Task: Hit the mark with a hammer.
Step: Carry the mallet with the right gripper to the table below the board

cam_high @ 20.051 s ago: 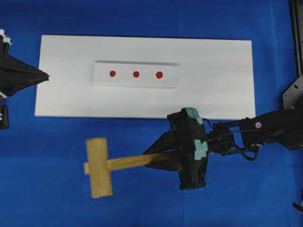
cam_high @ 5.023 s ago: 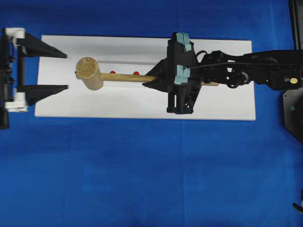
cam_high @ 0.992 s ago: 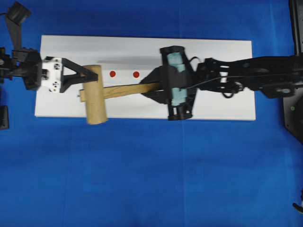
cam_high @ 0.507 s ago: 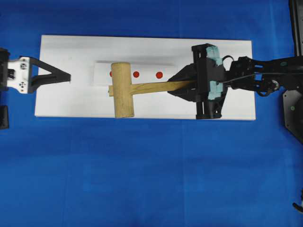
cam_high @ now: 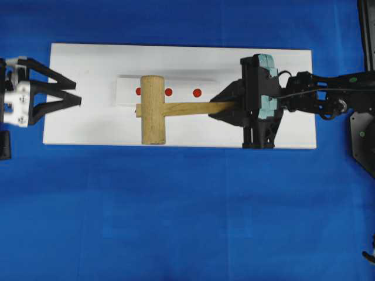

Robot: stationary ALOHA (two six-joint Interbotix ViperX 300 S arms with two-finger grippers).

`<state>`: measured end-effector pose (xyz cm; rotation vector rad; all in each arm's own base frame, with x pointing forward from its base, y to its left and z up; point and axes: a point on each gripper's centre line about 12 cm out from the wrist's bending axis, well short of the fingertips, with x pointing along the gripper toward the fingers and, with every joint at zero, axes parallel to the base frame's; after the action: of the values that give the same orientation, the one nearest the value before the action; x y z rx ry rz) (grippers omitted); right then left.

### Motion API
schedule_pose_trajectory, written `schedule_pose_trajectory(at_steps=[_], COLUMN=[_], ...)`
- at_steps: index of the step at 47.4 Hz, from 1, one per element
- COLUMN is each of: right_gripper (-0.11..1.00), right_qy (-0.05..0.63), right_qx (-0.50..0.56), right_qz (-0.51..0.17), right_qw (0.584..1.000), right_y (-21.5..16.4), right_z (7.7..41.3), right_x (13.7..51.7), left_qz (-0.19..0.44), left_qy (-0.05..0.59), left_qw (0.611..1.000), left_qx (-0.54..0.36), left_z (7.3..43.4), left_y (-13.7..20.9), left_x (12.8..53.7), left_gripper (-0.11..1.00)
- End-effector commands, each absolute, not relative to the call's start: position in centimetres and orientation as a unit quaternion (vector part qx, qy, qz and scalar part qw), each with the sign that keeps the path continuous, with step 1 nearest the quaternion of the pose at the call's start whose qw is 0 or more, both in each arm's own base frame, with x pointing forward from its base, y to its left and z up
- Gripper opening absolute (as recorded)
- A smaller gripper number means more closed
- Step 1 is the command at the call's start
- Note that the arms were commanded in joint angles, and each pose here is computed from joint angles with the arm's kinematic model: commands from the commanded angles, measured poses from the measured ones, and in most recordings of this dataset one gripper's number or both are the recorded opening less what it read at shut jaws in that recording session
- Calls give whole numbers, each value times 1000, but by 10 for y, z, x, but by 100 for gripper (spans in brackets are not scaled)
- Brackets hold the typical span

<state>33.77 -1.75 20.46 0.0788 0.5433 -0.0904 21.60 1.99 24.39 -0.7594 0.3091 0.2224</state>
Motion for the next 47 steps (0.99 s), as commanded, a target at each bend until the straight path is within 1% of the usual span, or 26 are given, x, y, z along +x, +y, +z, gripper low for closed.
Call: schedule_pose_trajectory(at_steps=[1,9,17,32,47], right_gripper=[8,8,8,8,8], right_qy=[242,230,214,198,206], right_qx=[52,88,112,145,145], right_qz=[-33,-13,3,-19,-36], right_qw=[968,969,970,969,967], right_y=[-5,26,62,106,115], right_z=[222,222,218,194,174], right_x=[343,350,359,377,394], left_qz=[98,76,68,74,73], left_qy=[154,171,175,177,162], left_qw=[935,968,977,978,980], left_qx=[-305,-169,-104,-88,-87], left_z=[248,246,245,241,244], left_y=[21,21,23,26,26], left_x=[217,217,216,213,210], left_gripper=[85,85,85,85,85])
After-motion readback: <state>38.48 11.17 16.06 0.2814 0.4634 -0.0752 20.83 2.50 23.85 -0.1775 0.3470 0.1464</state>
